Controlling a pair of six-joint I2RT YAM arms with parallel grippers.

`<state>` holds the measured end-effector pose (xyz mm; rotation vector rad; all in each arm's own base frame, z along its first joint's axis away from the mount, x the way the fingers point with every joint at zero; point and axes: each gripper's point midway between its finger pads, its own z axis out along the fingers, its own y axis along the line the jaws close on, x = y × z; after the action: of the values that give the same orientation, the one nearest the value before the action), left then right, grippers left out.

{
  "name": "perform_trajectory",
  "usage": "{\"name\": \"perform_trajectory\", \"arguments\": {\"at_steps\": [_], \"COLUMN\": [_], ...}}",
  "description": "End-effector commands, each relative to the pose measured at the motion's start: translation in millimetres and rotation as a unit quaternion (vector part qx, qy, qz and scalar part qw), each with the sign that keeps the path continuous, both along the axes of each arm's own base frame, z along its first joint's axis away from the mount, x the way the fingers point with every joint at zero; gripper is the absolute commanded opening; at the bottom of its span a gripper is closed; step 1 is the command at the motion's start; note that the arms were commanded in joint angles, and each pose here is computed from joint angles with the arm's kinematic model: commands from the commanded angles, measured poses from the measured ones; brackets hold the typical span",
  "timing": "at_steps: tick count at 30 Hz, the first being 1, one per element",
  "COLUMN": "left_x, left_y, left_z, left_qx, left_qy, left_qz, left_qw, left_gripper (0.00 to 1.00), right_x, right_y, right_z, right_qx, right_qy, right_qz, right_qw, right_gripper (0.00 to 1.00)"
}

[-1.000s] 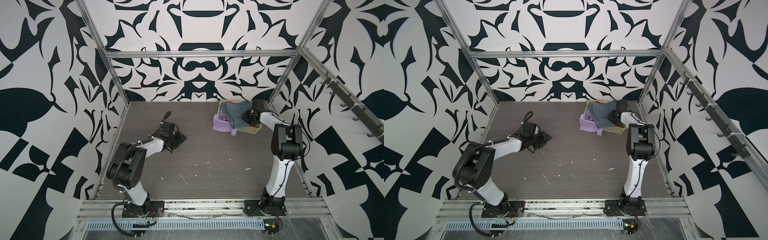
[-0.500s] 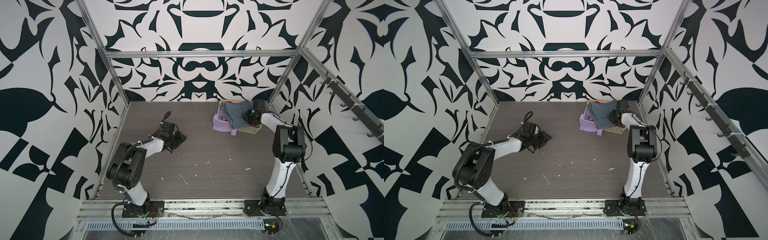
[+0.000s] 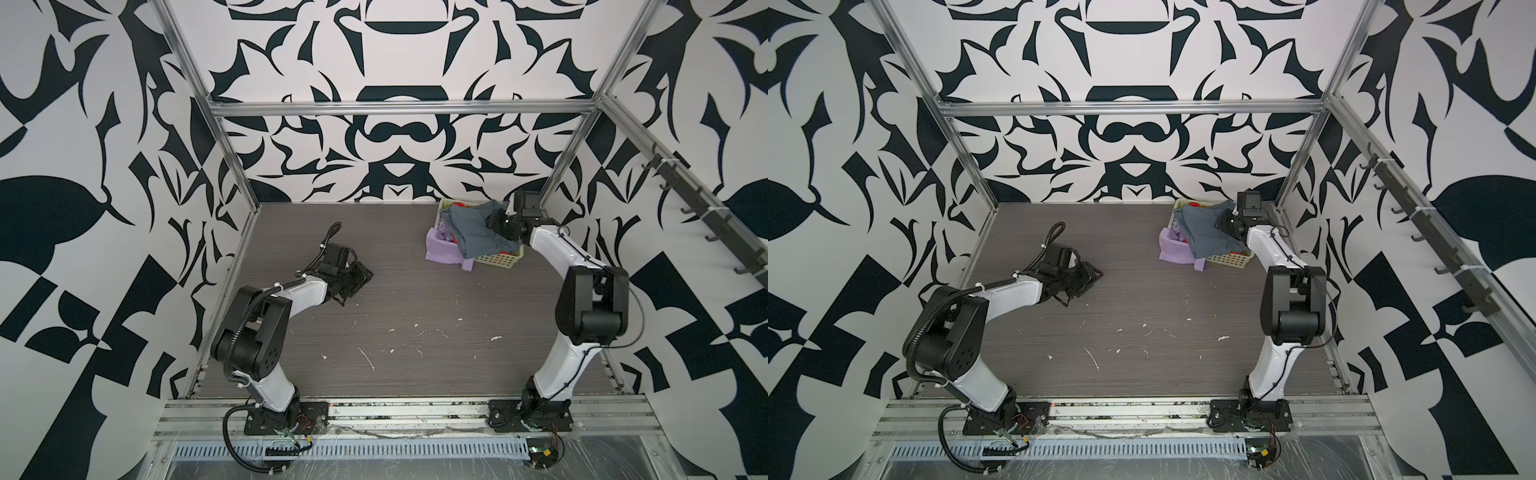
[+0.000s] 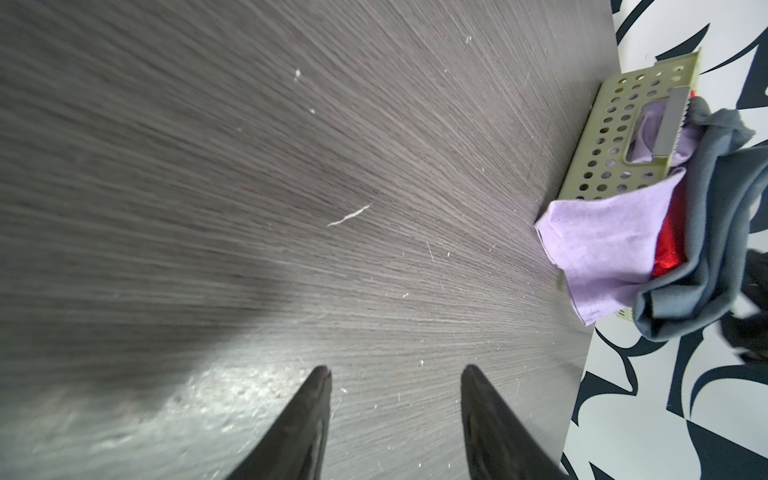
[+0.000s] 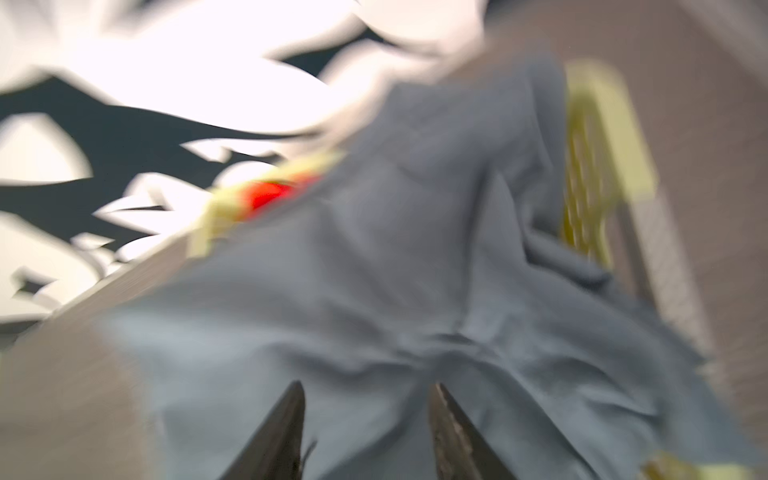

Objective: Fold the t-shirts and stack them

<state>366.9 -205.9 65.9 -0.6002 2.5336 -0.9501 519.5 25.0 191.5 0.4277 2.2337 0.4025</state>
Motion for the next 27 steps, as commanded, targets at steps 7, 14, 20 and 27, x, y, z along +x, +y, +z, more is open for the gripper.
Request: {"name": "perform_trajectory", "arguments": {"at_steps": [7, 14, 20, 27], "left_x": [4, -3, -4, -3], "left_y": [-9, -5, -4, -6], "left_z": [11, 10, 10, 10], "left_qx": [-0.007, -0.001, 0.0, -0.005], "left_qy": [-0.017, -0.019, -0.02, -0.019], "left_qz": [-0.011, -0.011, -0.012, -0.016], "left_qw": [1.0, 1.0, 1.0, 1.0], "left_gripper": [0.54, 0.54, 0.54, 0.54], "right_x": [-7, 1, 8, 18], "right_y": [86, 110, 112, 103], "right_z": [58, 26, -4, -19], "right_qx": [-0.19, -0.331, -0.397, -0.476], "right_qy": [-0.053, -0.011, 0.032, 0.054], "right_qz": [0.154, 0.176, 0.18, 0.136], "right_qw": [0.968, 0.927, 0.899, 0.867], "right_gripper": [0.7, 0.87, 0.9, 0.88]}}
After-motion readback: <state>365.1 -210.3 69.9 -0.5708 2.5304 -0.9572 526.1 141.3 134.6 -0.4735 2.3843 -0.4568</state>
